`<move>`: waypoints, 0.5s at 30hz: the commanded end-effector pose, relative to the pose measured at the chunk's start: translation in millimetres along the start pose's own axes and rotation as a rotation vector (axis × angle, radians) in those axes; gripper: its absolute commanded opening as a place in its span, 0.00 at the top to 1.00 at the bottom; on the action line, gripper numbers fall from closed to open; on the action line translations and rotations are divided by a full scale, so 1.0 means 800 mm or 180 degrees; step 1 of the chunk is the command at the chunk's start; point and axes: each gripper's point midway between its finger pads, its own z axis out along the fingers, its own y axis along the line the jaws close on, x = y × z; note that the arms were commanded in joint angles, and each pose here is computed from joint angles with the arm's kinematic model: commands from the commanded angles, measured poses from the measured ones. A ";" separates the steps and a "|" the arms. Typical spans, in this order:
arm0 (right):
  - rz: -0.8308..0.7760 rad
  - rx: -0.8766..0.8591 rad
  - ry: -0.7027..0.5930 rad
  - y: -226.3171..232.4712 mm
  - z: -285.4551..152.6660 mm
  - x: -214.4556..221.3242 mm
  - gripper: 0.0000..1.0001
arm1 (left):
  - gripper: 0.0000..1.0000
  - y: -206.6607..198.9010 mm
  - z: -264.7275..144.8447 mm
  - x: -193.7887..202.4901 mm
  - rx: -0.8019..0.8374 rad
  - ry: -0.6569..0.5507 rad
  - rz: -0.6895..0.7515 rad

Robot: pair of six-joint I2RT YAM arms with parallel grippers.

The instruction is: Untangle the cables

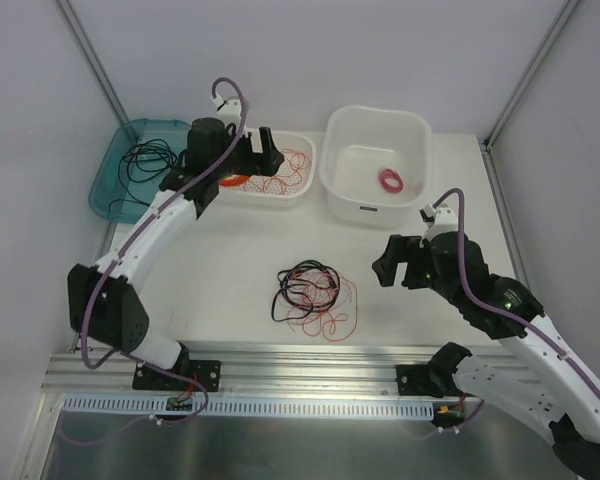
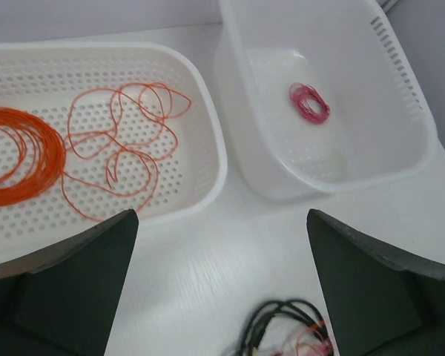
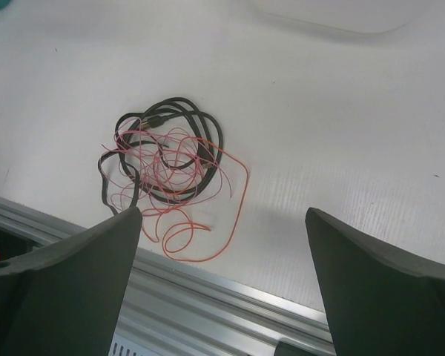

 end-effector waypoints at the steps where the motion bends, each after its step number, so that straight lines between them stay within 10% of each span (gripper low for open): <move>1: -0.0017 0.0040 0.0173 -0.001 0.011 0.015 0.02 | 0.01 -0.032 -0.048 0.038 0.0108 0.0200 -0.0236; 15: 0.0546 -0.0002 0.1161 0.021 0.087 0.124 0.25 | 0.01 -0.131 -0.160 0.257 0.0471 0.1283 -0.0633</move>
